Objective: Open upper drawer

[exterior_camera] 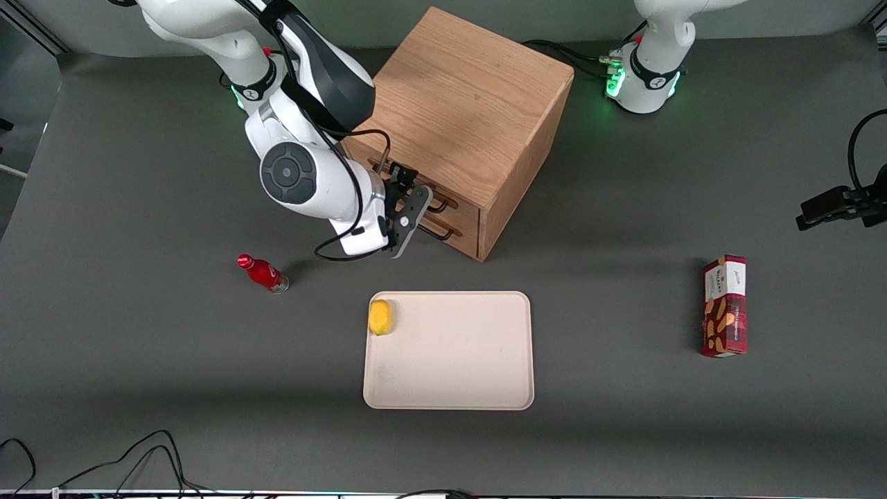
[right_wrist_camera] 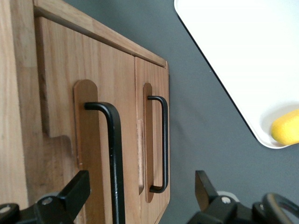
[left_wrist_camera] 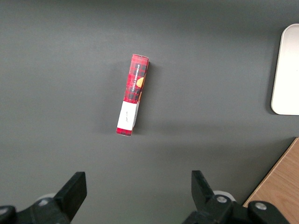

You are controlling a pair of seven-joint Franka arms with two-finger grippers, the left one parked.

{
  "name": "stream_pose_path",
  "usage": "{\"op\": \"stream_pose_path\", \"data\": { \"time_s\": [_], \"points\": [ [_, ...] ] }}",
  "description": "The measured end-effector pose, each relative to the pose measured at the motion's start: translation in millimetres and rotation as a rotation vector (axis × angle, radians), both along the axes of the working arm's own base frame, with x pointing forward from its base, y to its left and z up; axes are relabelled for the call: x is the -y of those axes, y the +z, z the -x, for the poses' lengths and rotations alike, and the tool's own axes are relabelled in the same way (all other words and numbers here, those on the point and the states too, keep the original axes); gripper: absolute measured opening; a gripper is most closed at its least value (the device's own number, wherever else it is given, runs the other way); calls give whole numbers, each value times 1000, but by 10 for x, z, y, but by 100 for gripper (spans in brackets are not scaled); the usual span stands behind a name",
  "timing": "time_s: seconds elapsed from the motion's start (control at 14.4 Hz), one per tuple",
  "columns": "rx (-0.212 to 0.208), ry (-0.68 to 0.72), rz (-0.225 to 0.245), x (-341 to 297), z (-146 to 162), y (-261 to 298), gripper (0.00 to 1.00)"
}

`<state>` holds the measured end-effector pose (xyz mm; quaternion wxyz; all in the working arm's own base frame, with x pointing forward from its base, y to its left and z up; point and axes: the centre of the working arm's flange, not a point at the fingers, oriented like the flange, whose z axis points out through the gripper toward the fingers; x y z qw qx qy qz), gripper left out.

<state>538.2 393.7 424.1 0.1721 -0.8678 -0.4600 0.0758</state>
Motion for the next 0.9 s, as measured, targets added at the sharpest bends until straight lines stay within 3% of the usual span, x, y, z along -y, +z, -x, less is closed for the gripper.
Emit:
{"op": "stream_pose_path", "data": {
  "time_s": [0.9],
  "points": [
    [51, 42, 19, 63, 153, -333, 100]
  ]
}}
